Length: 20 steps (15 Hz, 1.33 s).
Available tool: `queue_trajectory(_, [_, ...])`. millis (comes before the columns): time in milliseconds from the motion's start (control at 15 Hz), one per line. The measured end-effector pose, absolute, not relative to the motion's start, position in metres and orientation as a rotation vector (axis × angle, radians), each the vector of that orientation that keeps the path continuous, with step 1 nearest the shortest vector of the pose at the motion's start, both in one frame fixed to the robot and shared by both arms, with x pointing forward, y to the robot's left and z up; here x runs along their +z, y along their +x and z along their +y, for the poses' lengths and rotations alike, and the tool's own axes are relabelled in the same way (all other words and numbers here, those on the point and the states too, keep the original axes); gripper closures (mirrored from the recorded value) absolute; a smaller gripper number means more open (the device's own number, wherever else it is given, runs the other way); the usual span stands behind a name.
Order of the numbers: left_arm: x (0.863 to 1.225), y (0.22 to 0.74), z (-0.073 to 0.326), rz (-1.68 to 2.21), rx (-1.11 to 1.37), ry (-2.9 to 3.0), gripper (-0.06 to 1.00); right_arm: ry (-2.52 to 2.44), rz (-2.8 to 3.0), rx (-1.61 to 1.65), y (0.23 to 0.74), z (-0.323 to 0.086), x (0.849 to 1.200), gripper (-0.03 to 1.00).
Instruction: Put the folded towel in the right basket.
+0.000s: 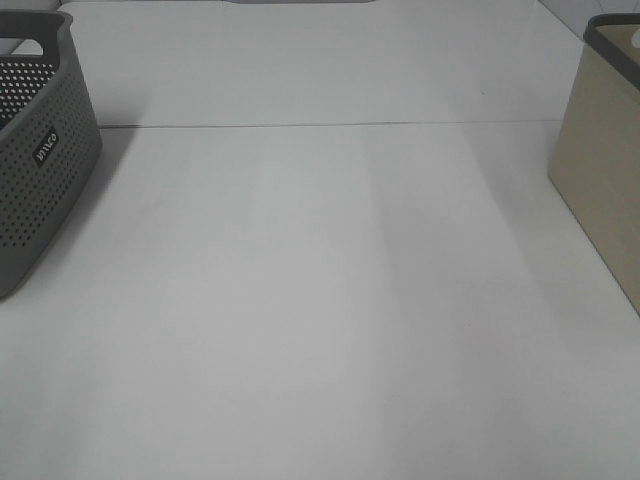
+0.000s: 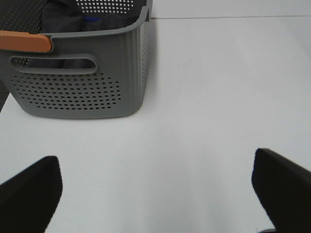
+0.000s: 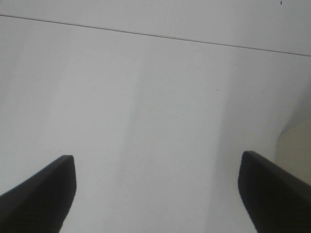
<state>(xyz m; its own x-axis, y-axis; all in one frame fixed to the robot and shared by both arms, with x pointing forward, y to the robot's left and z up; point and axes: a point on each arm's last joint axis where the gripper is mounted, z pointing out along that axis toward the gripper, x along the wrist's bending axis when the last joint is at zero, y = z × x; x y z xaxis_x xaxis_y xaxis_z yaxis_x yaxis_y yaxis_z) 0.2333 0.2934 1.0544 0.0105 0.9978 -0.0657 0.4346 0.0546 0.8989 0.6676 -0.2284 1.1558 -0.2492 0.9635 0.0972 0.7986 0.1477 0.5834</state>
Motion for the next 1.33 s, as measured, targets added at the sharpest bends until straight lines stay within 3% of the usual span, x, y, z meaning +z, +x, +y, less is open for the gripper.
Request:
queue_trajectory(400, [1.054,0.233,0.293,1.539,0.898,1.493,-0.05,1.816,2.093,0.731,0.632,-0.234,1.161,0.09])
queue_trajectory(867, [1.054,0.233,0.293,1.539,0.898,1.493,-0.05,1.787,2.013,0.782,0.426,-0.264,1.135,0.09])
queue_trajectory(1333, [1.054,0.233,0.293,1.539,0.898,1.493,-0.05,1.611,1.884,0.957,0.300,-0.281,1.097,0.09])
